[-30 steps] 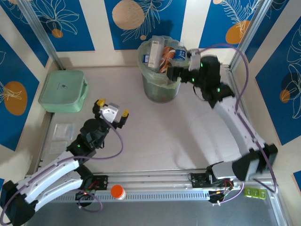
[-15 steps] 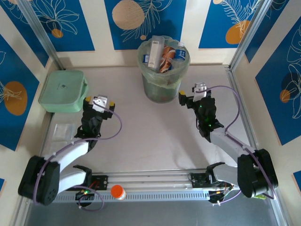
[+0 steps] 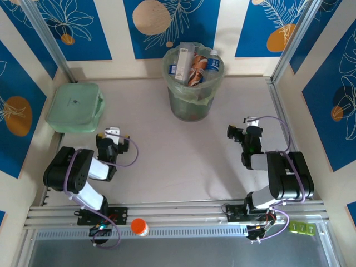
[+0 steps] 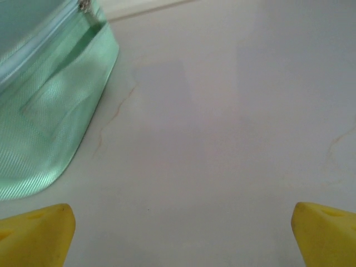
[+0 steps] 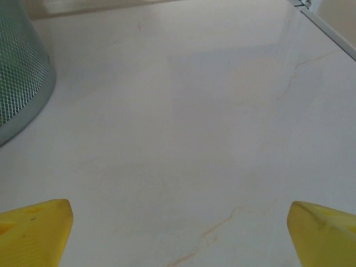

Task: Put the plastic bottles in the bin

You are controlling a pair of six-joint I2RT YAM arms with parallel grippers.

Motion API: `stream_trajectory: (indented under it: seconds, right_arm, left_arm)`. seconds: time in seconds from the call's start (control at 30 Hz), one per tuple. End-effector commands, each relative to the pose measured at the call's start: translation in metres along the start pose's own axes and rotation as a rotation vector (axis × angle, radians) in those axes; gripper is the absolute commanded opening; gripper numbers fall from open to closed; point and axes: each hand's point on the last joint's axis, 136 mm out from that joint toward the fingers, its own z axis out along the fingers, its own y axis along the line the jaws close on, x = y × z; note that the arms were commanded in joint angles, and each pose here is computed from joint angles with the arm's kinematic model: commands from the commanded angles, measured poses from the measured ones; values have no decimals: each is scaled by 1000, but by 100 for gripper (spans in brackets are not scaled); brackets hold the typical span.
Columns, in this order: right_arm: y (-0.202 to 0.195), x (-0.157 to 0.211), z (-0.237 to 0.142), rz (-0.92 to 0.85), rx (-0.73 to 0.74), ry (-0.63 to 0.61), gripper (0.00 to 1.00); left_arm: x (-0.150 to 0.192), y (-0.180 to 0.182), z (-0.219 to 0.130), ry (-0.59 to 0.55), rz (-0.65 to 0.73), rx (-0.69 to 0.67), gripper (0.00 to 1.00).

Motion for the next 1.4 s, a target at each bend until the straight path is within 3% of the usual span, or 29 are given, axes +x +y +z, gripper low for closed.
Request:
stream_trajectory:
  seconds: [0.0,0.07,0.3,0.43,0.5,0.53,0.6,0.63,0.77,0.9,1.1,1.37]
  right_arm:
    - [37,-19,2,-27,-200,-27,99]
    - [45,-21,5,-37,-256,-27,99]
    - [45,-21,6,-51,-235,-26,99]
    - [63,-19,-5,-66,-414,-28,99]
    - [63,-19,-5,-68,-413,-28,99]
    - [61,-19,-4,-61,-398,-24,99]
    - [39,-21,6,-22,-223,-20,99]
    - [33,-22,8,-22,-164,-39,99]
    - [33,-22,8,-22,-160,-34,99]
    - [63,-20,-5,-65,-419,-31,99]
    - [48,-20,5,-27,-306,-3,99]
    - [50,-20,4,-59,-274,-20,99]
  left_arm:
    - [-35,-16,13,-55,-29,130,99]
    - [-33,-10,18,-27,-61,133,99]
    - [-33,-9,17,-28,-66,139,99]
    - [-35,-20,13,-57,-42,208,99]
    - [-35,-15,15,-46,-49,179,99]
    - [-32,-1,19,-22,-82,93,99]
    - [-29,25,13,-44,-136,-63,99]
    - [-29,24,15,-33,-128,-64,99]
    - [-33,-6,18,-27,-65,102,99]
    - [-33,-11,18,-25,-61,141,99]
    - [-32,-8,21,-12,-79,146,99]
    - [-33,-7,18,-26,-80,147,99]
